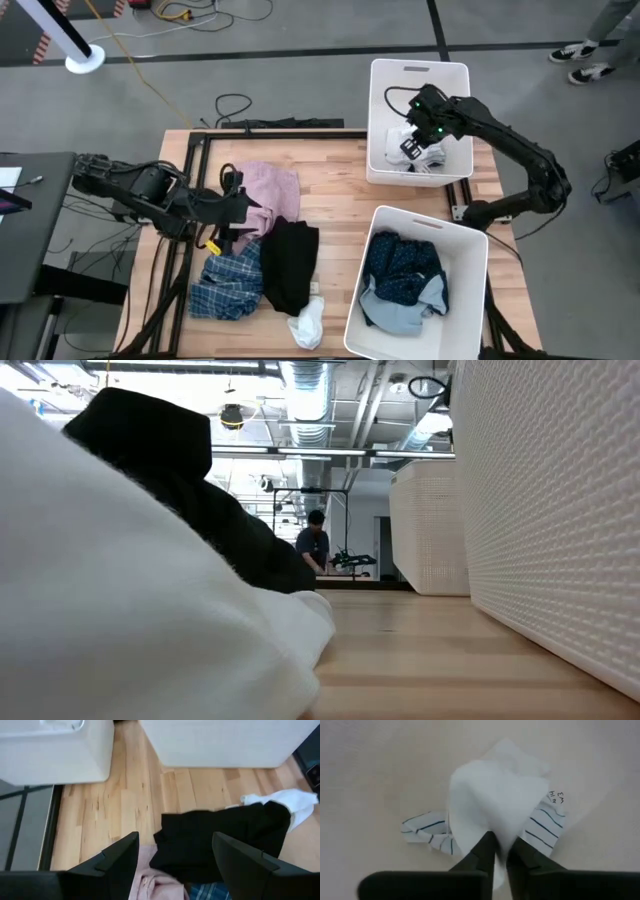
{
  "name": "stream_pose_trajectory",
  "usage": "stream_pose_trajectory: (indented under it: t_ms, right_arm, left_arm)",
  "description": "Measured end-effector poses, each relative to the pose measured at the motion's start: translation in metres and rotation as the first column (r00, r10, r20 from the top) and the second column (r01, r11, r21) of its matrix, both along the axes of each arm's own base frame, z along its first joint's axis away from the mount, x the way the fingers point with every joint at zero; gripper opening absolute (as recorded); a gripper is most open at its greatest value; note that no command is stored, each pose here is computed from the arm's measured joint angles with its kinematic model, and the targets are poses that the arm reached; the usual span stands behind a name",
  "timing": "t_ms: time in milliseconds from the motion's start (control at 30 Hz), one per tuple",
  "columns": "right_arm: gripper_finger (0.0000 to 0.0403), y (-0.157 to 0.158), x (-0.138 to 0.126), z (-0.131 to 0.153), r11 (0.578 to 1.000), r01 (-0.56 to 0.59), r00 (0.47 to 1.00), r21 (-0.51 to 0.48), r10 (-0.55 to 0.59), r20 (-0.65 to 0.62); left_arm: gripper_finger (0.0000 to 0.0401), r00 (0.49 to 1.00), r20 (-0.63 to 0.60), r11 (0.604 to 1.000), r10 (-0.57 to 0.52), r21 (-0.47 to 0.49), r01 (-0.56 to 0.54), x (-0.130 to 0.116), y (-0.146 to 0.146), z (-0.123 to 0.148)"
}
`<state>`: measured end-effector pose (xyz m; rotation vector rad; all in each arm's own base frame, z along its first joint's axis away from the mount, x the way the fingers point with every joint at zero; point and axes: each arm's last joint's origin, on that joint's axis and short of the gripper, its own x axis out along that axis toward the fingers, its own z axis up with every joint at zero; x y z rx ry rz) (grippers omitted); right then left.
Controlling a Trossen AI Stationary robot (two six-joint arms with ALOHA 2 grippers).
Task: Sort clothes
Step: Put the top white sock in the top laundry bin, then put the white sock in the top laundry bin
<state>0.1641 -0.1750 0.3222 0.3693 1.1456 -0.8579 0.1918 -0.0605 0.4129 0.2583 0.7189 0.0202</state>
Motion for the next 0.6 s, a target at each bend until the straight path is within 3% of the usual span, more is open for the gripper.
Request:
stream_pose_trajectory:
  t_ms: [133, 367, 467, 600]
  right_arm:
    - [0.0108, 0.017, -0.003, 0.014, 0.999, -0.022, 0.998, -0.041, 0.024, 0.055]
    - [0.0236, 0.057, -0.016, 0.043, 0.992, -0.024, 0.972, -0.125, 0.053, 0.231]
    - [0.0276, 0.078, -0.021, 0.056, 0.987, -0.034, 0.935, -0.158, 0.087, 0.343]
    - [0.0296, 0.107, -0.018, 0.073, 0.972, -0.118, 0.844, -0.205, 0.207, 0.495]
  left_arm:
    - [0.0247, 0.999, 0.031, 1.000, -0.024, -0.004, 0.024, 0.004, -0.005, 0.002]
    - [0.0247, 0.998, -0.009, 0.997, -0.060, -0.042, 0.059, 0.011, -0.014, -0.005]
    - [0.0247, 0.995, -0.032, 0.994, -0.094, -0.063, 0.092, 0.014, -0.019, -0.009]
    - [0.0247, 0.987, -0.068, 0.988, -0.143, -0.065, 0.138, 0.023, -0.033, -0.017]
